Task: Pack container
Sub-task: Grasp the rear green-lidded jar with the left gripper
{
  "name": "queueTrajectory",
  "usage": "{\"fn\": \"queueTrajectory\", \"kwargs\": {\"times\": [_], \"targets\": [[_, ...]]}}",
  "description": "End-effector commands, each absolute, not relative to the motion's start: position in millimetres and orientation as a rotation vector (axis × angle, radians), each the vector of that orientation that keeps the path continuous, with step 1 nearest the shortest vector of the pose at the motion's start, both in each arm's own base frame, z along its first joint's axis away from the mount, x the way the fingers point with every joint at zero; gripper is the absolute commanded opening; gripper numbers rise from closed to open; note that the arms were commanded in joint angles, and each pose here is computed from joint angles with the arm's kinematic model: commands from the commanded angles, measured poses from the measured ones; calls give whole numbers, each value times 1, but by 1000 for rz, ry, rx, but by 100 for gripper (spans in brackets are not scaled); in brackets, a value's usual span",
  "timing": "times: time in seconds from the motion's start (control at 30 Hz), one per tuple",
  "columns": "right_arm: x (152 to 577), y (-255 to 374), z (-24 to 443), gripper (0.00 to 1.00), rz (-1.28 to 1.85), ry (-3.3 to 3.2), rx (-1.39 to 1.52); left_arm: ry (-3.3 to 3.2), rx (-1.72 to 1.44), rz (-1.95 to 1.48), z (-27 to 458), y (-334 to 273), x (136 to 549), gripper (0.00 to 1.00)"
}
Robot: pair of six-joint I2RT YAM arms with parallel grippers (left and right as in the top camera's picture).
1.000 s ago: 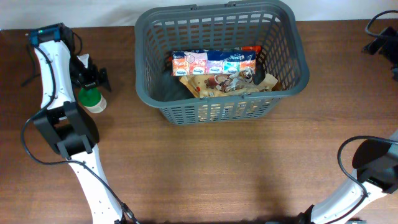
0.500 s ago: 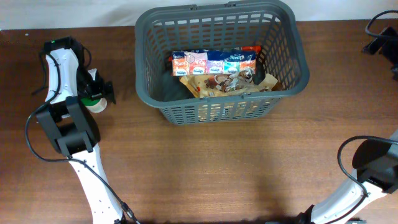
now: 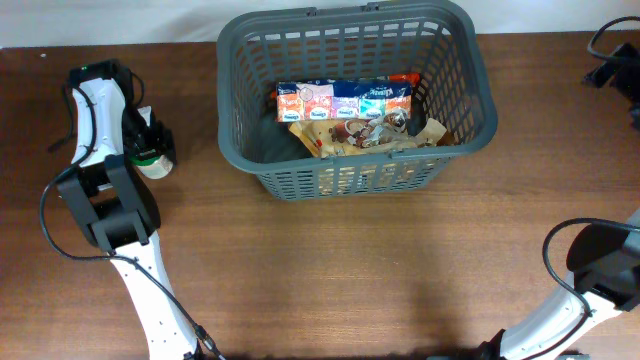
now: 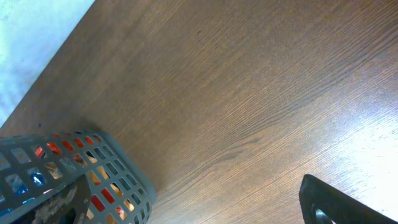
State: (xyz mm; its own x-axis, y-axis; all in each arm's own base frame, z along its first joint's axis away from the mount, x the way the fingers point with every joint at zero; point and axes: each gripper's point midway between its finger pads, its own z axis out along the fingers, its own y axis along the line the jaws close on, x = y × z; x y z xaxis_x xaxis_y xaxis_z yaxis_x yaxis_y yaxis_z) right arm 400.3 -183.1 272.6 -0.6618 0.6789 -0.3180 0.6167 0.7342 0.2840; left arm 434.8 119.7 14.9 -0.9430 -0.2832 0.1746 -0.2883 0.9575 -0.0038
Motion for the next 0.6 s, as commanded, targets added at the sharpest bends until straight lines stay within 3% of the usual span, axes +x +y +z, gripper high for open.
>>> {"fn": "queueTrajectory", "kwargs": {"times": [0.0,0.13,0.2,0.27,0.3,0.47,0.57], "targets": [[401,-181,269,99,223,2544,995,-2897,422,84,0,114,428,75],[402,-181,269,98,223,2544,995,-2897,422,84,0,114,428,79],[402,-181,269,99,223,2544,995,-2897,422,85,0,114,428,63],[402,-181,269,99,223,2544,995,-2897,422,85,0,114,428,36],[402,-181,269,99,223,2544,995,-2895,422,85,1,113,428,29],[402,-181,269,99,223,2544,995,-2920,424,81,15,115,434,16],[402,-181,269,99,223,2544,995,-3008,423,70,48,119,450,3]]}}
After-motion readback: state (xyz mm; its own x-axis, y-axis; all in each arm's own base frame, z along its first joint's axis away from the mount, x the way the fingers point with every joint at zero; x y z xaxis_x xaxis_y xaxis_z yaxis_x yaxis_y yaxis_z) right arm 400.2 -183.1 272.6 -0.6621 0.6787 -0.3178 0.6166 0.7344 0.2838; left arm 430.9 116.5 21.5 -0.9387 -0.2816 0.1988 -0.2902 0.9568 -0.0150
